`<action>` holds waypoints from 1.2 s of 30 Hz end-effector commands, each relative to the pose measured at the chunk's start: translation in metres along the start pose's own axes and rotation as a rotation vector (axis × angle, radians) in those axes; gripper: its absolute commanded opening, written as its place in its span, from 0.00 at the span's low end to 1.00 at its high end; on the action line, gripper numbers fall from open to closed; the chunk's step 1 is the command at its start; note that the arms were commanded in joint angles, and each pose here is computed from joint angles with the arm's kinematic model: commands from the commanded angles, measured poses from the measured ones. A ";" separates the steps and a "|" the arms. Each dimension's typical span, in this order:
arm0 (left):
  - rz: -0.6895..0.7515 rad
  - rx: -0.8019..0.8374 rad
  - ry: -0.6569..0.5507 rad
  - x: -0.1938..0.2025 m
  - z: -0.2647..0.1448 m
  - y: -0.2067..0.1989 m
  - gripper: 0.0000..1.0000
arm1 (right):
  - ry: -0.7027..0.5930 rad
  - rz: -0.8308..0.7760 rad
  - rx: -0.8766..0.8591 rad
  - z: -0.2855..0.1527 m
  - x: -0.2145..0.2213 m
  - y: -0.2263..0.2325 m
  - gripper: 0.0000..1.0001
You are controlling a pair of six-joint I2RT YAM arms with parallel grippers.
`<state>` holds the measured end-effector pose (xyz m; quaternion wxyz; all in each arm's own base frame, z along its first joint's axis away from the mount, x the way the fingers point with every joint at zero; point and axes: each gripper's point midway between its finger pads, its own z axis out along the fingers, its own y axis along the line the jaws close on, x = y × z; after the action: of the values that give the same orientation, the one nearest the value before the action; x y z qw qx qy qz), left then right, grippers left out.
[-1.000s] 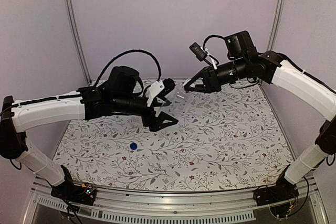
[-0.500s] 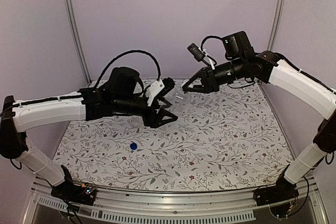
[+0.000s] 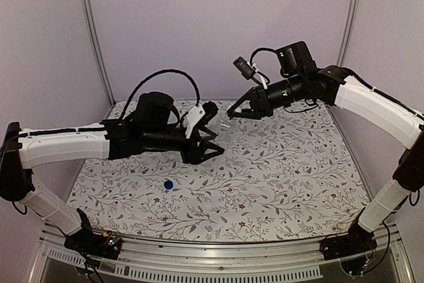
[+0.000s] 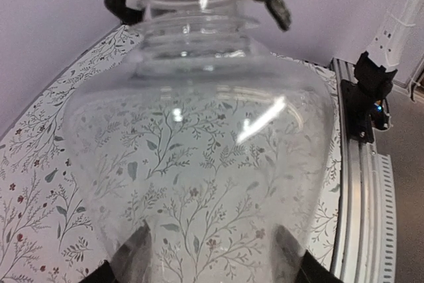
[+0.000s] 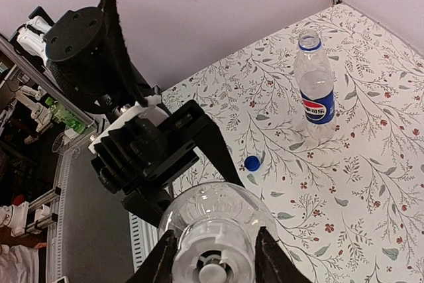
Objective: Unscrew the bottle caps
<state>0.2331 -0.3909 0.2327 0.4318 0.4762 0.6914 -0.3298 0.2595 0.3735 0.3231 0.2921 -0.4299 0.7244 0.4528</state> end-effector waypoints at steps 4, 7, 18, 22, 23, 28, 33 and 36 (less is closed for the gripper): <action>0.009 0.004 -0.156 -0.025 -0.011 -0.010 0.27 | -0.128 -0.001 -0.010 0.006 -0.024 -0.001 0.70; -0.055 -0.004 -0.194 -0.029 -0.015 -0.009 0.25 | -0.227 0.030 -0.017 0.001 -0.034 0.001 0.83; -0.134 0.006 -0.284 -0.035 -0.025 -0.017 0.21 | -0.387 0.023 -0.009 -0.005 -0.061 0.015 0.82; -0.151 0.000 -0.288 -0.036 -0.024 -0.017 0.19 | -0.388 0.018 -0.015 0.001 -0.062 0.017 0.76; -0.155 0.000 -0.291 -0.037 -0.024 -0.017 0.19 | -0.389 0.016 -0.020 0.001 -0.063 0.019 0.74; -0.158 0.001 -0.292 -0.038 -0.022 -0.018 0.17 | -0.380 0.006 -0.041 0.004 -0.062 0.025 0.62; -0.161 -0.003 -0.289 -0.036 -0.021 -0.018 0.16 | -0.367 0.000 -0.061 0.007 -0.059 0.027 0.41; -0.164 -0.006 -0.290 -0.037 -0.021 -0.017 0.16 | -0.363 -0.005 -0.075 0.008 -0.057 0.030 0.29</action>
<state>0.2231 -0.3891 0.2626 0.4852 0.3654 0.6764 -0.4166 0.2640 0.4057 0.3666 0.3944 -0.3437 0.6582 0.5413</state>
